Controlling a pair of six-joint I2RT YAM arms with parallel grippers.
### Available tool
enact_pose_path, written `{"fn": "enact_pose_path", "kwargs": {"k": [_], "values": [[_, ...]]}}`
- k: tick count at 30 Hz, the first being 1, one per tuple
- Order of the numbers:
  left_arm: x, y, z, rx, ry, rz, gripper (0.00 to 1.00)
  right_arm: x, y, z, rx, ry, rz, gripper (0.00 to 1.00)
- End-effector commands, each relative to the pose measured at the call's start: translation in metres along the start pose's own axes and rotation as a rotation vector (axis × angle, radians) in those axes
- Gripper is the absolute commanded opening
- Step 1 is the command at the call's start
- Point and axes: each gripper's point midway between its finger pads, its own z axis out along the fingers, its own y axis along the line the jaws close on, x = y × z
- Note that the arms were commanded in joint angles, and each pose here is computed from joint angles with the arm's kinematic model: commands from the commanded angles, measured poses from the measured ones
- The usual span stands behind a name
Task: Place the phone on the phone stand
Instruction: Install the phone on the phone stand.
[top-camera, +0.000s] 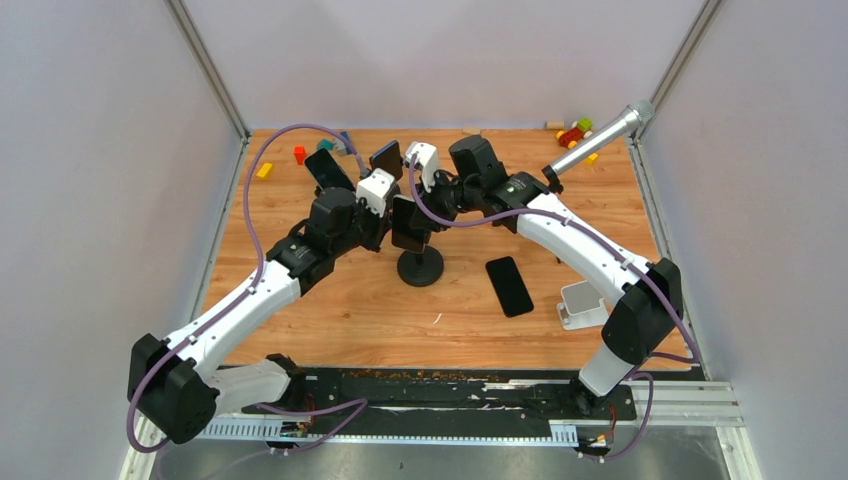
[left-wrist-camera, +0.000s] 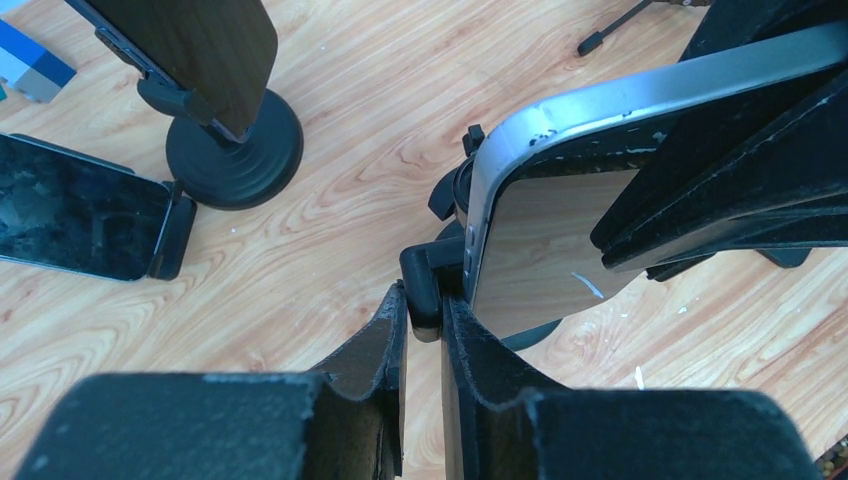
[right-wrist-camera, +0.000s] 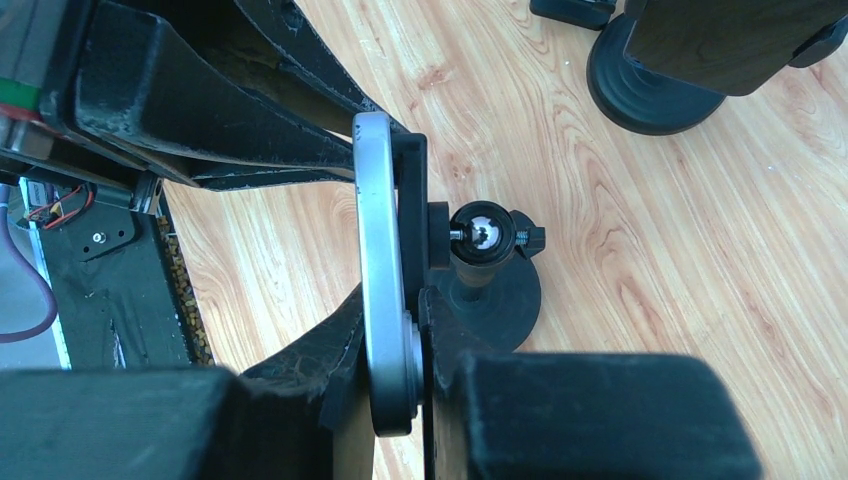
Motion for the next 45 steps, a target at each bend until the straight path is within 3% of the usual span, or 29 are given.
{"fn": "enact_pose_path", "kwargs": {"k": [1, 15, 25, 33, 45], "values": [[-0.009, -0.025, -0.012, 0.096, -0.005, -0.010, 0.00, 0.097, -0.104, -0.009, 0.429, 0.340, 0.027, 0.00], [-0.008, -0.037, -0.010, 0.127, -0.013, -0.015, 0.00, 0.096, -0.123, -0.020, 0.523, 0.346, 0.062, 0.00], [-0.009, -0.041, -0.006, 0.146, -0.018, -0.015, 0.00, 0.083, -0.106, -0.013, 0.489, 0.269, 0.145, 0.00], [-0.006, -0.042, -0.002, 0.152, -0.012, -0.014, 0.00, 0.078, -0.091, -0.002, 0.498, 0.260, 0.145, 0.06], [-0.008, -0.059, -0.007, 0.249, -0.035, -0.019, 0.00, 0.081, -0.098, -0.007, 0.601, 0.277, 0.109, 0.00]]}}
